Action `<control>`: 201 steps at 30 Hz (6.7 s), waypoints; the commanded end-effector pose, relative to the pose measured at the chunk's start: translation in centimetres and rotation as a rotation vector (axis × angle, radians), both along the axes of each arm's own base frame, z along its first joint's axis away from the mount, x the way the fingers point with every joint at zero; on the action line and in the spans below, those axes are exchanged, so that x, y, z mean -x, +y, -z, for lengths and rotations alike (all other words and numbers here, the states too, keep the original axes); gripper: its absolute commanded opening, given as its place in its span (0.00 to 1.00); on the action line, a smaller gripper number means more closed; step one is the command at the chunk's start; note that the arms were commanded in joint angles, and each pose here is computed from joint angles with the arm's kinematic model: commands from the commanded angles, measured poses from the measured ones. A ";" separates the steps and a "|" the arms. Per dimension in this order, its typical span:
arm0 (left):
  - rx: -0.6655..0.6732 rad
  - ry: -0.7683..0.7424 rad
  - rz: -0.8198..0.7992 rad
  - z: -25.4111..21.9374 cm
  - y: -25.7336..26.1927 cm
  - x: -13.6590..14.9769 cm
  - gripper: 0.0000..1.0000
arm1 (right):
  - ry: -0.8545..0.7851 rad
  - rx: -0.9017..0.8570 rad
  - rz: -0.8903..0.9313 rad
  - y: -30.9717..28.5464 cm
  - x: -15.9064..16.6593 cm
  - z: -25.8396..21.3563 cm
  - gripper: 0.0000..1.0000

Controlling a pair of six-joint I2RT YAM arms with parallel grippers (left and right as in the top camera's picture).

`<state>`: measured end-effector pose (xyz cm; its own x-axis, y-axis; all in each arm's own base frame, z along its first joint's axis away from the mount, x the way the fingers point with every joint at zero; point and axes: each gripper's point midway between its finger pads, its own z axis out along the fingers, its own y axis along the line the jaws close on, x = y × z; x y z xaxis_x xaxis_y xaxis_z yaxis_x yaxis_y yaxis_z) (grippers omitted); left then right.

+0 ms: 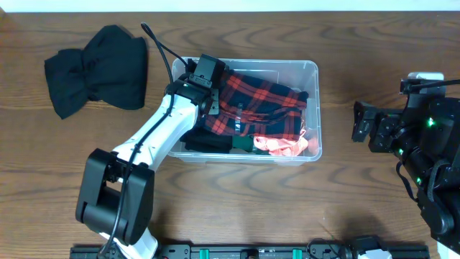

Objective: Pack container
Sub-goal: 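Release the plaid shirt and withdraw the left arm leftward, then grasp the black folded garment with the left gripper and lift, then lower the black garment into the bin on top of the plaid, then press the black garment down into the bin with the left gripper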

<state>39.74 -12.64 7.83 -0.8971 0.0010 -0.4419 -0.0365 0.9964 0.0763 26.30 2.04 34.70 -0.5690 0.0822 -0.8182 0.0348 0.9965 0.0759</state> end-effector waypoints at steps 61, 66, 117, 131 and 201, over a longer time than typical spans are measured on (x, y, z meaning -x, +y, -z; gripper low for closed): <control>0.839 -0.435 -0.641 6.7 39.0 -6.3 0.88 | -0.009 0.015 0.001 -0.3 0.0 -0.3 0.99; 0.828 -0.408 -0.616 7.0 37.0 -7.5 0.72 | -0.008 0.015 0.001 -0.3 0.1 -0.3 0.99; 1.044 -0.661 0.513 -36.0 -6.4 7.1 0.06 | -0.008 0.015 0.001 -0.3 0.0 -0.3 0.99; 1.050 -0.704 0.733 -32.1 -20.1 4.6 0.06 | -0.009 0.015 0.001 -0.3 0.0 -0.3 0.99; 0.016 0.080 0.393 -4.5 -8.2 6.8 0.44 | -0.009 0.015 0.001 -0.3 0.0 -0.3 0.99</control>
<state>33.37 -20.90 15.01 -0.8153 0.3594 -0.4540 0.3801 0.9237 0.0487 26.30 1.99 34.70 -0.5689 0.0807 -0.8184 0.0352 0.9967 0.0737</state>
